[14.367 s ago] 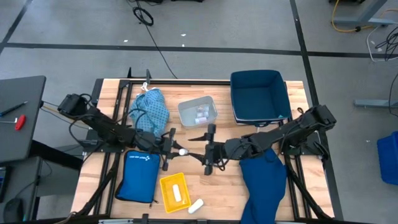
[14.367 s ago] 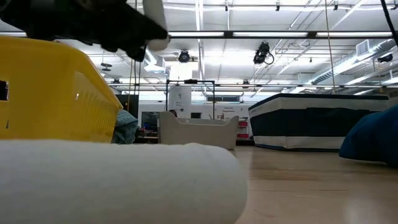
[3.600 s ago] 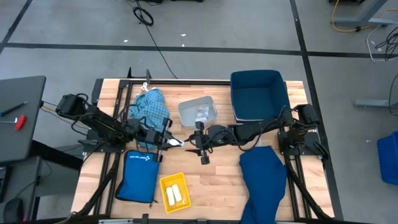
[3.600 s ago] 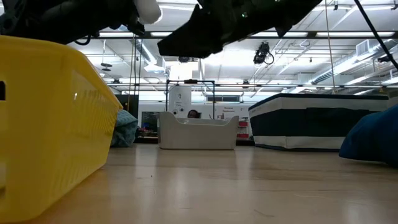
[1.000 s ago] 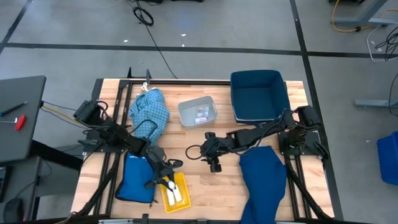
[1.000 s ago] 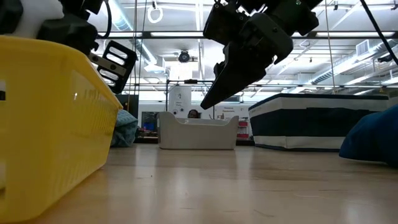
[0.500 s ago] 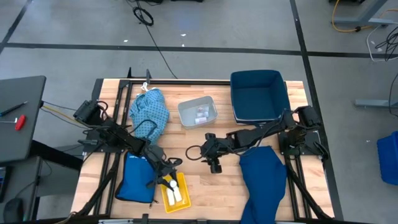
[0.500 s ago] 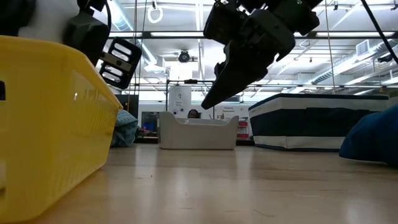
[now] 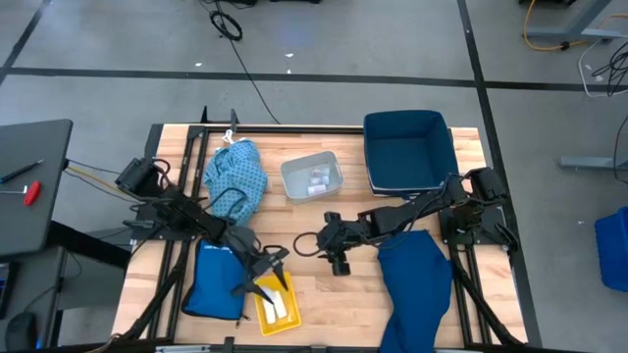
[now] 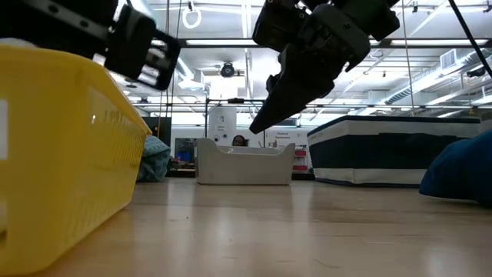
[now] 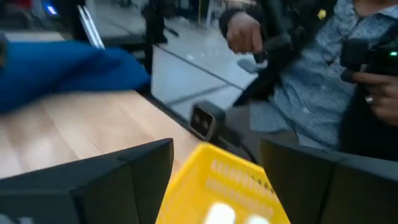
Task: Pick & place medical supplies in basket/bin
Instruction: Put the blue patient gown into the blue laundry organizer
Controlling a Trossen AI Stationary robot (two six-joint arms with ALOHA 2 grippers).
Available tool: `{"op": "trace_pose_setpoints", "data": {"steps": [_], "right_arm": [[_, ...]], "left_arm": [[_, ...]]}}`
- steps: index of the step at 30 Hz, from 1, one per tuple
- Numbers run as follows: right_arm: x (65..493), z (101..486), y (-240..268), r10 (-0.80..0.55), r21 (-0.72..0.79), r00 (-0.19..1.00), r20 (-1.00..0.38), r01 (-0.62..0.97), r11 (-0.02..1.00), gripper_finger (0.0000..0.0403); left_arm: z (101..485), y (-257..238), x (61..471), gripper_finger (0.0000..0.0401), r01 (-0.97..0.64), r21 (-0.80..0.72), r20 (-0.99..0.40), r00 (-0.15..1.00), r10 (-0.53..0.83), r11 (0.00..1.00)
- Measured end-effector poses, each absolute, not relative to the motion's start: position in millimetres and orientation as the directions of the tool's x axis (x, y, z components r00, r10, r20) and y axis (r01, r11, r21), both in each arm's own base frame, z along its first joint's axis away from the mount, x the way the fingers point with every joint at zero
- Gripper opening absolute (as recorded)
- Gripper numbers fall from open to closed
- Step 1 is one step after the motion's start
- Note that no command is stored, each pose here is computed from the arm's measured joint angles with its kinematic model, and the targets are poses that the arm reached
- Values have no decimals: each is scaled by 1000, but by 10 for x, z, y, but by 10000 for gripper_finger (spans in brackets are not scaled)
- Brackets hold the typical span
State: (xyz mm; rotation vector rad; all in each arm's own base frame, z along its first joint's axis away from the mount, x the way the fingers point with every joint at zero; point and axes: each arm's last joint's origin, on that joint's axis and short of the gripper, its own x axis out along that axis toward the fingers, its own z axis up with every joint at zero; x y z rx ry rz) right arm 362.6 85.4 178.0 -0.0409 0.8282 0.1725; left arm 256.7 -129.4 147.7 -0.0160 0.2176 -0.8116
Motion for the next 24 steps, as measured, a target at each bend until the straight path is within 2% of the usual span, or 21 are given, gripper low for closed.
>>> {"op": "trace_pose_setpoints", "data": {"steps": [10, 17, 24], "right_arm": [[3702, 1860, 869, 145, 1, 744, -653, -190, 982, 183], [3825, 2046, 897, 173, -104, 871, -461, -246, 964, 183], [3901, 2266, 931, 242, -265, 942, -233, -301, 916, 183]], "left_arm": [[1738, -1130, 2457, 246, 537, 126, -90, 843, -530, 834], [1888, -1020, 2259, 246, 456, 215, 20, 882, -470, 864], [1869, -817, 2119, 246, 430, 201, 60, 891, -449, 880]]}}
